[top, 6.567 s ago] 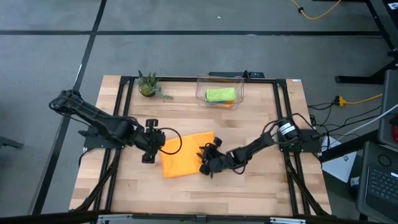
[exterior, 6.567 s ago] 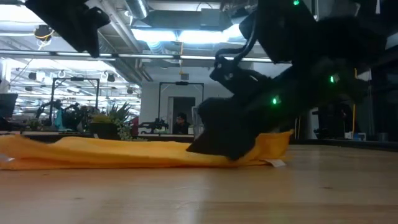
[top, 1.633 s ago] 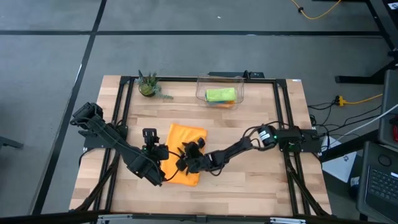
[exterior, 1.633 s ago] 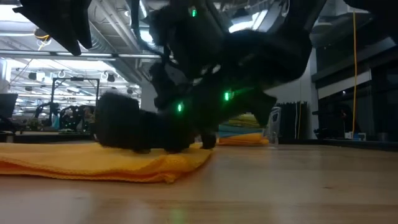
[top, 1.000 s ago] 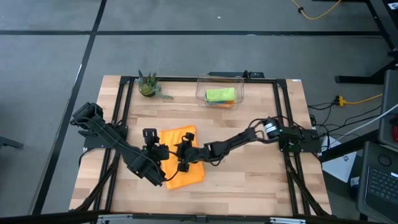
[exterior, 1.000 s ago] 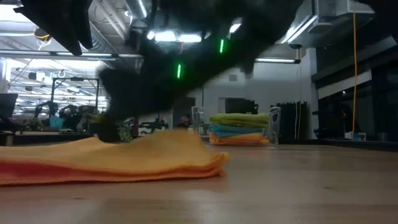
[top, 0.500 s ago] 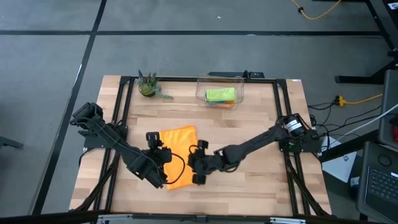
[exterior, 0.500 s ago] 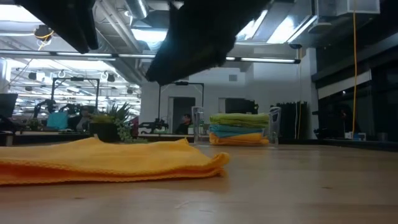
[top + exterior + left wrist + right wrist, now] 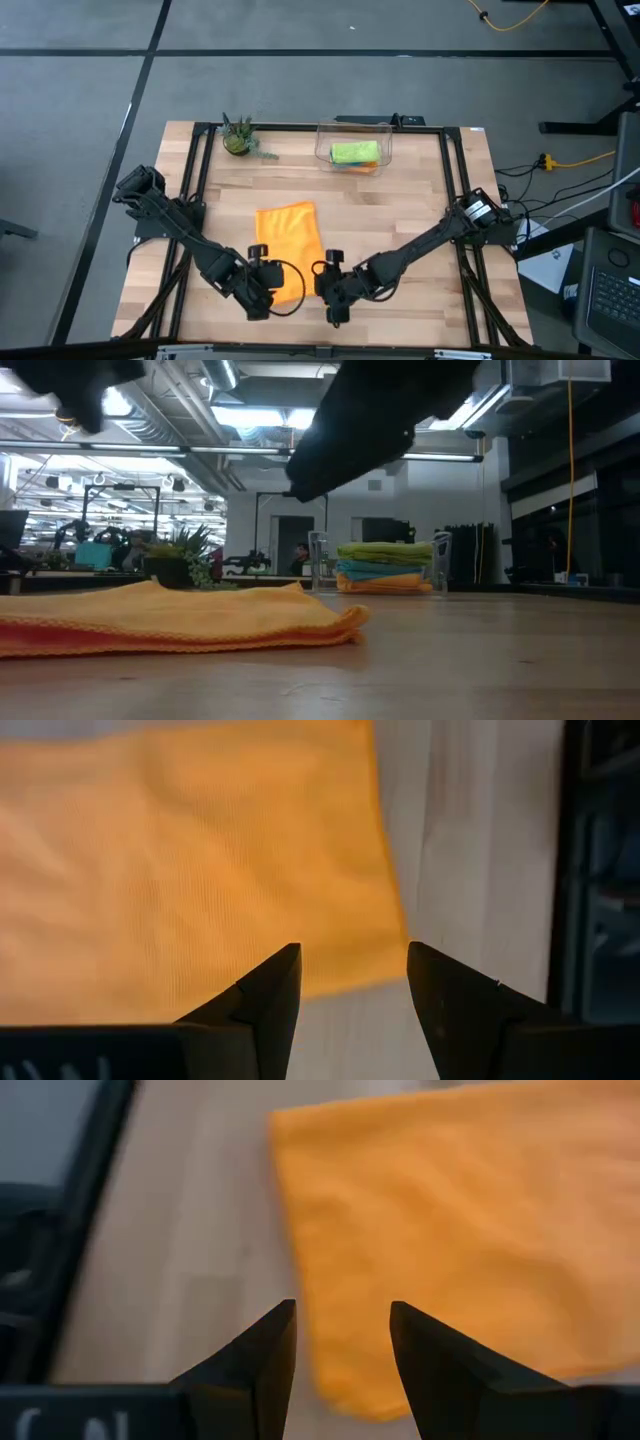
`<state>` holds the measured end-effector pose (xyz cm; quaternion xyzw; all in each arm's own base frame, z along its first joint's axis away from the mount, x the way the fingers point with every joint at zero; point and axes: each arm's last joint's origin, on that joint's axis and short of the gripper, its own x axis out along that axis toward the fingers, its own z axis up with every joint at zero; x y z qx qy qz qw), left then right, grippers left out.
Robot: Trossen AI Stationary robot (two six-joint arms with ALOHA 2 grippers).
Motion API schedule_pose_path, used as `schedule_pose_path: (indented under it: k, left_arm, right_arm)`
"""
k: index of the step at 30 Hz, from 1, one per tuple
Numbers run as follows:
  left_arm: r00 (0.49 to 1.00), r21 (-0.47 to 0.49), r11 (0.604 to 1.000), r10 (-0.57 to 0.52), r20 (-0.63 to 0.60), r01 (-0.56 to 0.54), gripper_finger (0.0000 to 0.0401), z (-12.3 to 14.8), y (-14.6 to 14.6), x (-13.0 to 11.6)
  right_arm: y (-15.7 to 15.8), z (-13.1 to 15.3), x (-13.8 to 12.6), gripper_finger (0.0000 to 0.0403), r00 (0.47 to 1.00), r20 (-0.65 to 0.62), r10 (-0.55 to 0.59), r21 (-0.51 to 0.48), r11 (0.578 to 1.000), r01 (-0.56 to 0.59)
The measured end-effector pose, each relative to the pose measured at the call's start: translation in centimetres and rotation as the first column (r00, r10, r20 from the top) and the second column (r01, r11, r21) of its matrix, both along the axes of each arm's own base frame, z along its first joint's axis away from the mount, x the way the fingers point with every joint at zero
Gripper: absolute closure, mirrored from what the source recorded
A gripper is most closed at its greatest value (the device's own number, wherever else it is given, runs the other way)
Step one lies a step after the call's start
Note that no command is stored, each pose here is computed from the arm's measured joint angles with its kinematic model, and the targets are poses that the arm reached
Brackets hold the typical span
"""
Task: Fold microfiber towels
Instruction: Fold the orange towel on the table
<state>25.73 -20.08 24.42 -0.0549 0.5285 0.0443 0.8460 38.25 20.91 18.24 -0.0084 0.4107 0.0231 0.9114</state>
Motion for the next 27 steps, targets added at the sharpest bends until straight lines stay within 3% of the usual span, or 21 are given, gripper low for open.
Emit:
schedule_pose_path:
  k: [5,12,17,20,27]
  left_arm:
    - [0.999,-0.011,1.0,-0.006,-0.037,0.006,0.0222,-1.8,-0.9,-1.5]
    - [0.995,-0.087,0.993,-0.08,0.058,0.085,0.0222,-4.5,-2.3,-2.3]
    - [0.996,-0.084,0.995,-0.039,0.076,0.045,0.0222,-4.6,-2.2,-2.1]
    - [1.0,-0.104,0.994,-0.017,0.018,0.019,0.0211,-5.8,-2.0,-1.4]
    - [0.996,-0.127,0.989,-0.079,-0.035,0.074,0.0166,-7.9,-2.5,-0.5]
  right_arm:
    - [1.1,-0.1,-0.7,0.0237,0.996,-0.038,0.076,0.03,0.997,-0.075]
    - [1.5,-0.4,-1.1,0.0234,0.995,-0.031,0.093,-0.005,0.996,-0.093]
    - [1.3,-0.8,-1.2,0.019,0.994,-0.049,0.098,0.012,0.995,-0.098]
    - [1.3,-0.9,-1.2,0.0153,0.995,-0.044,0.089,0.0,0.996,-0.089]
    - [1.6,-3.1,-0.7,0.0117,0.985,-0.056,0.166,-0.073,0.983,-0.17]
